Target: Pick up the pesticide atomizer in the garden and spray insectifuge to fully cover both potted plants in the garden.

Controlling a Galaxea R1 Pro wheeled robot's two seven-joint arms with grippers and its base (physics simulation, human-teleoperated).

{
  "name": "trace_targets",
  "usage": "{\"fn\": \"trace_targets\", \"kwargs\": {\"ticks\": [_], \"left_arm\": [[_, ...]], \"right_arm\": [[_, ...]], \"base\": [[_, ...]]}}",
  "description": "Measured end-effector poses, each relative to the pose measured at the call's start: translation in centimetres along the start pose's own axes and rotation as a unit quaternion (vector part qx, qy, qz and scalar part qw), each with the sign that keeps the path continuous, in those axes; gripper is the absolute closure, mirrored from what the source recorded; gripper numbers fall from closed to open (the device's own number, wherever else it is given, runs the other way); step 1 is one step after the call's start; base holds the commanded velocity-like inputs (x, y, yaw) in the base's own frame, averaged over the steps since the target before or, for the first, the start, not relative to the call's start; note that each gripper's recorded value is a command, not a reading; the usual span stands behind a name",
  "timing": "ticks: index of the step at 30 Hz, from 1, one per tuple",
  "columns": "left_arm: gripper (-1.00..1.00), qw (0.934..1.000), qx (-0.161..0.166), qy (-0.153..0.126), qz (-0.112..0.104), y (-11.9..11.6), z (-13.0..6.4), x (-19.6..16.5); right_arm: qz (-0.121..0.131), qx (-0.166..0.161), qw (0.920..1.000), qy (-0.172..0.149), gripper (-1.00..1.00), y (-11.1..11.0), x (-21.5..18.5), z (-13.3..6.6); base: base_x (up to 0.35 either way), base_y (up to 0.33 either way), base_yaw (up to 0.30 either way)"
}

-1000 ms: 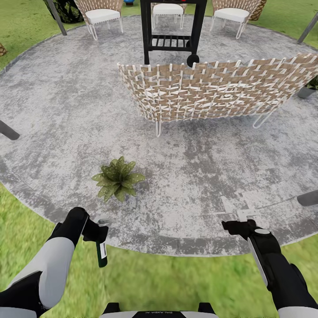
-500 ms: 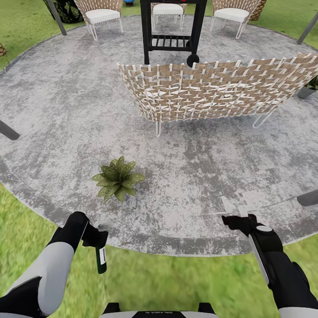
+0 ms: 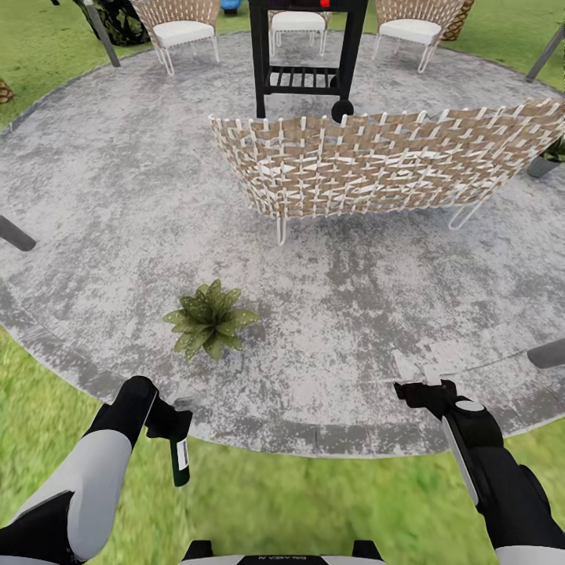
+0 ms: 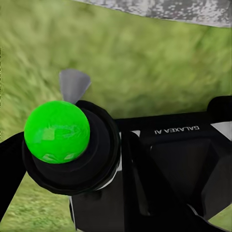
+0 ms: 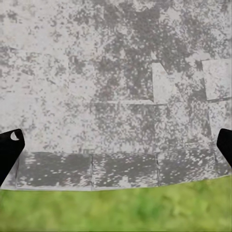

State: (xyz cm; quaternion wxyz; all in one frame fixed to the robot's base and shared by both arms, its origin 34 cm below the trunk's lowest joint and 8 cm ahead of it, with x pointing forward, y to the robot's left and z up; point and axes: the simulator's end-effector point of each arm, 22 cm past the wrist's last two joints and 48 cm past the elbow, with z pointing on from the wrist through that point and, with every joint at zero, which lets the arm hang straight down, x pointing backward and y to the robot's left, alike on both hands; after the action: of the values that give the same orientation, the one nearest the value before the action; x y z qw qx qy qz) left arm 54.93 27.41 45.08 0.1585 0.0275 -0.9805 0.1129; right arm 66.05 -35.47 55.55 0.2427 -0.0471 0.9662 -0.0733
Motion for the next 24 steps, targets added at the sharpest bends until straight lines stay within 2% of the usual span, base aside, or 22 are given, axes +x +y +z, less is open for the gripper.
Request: {"fn": "trace_targets", "kwargs": {"ticks": [13,24], "left_arm": [[1.0,0.9999,0.0,-0.01,0.003,-0.3,-1.0,-0.4],[1.0,0.9998,0.0,-0.018,0.005,-0.9,-3.5,-0.3]], "right_arm": [[0.001,0.001,0.9999,-0.01,-1.0,-0.2,-1.0,-0.7],[0.002,0.002,0.9998,-0.018,-1.0,-0.7,-2.6,-2.8]], "base": [[0.0,0.0,0.0],[0.0,0.0,0.0]]}}
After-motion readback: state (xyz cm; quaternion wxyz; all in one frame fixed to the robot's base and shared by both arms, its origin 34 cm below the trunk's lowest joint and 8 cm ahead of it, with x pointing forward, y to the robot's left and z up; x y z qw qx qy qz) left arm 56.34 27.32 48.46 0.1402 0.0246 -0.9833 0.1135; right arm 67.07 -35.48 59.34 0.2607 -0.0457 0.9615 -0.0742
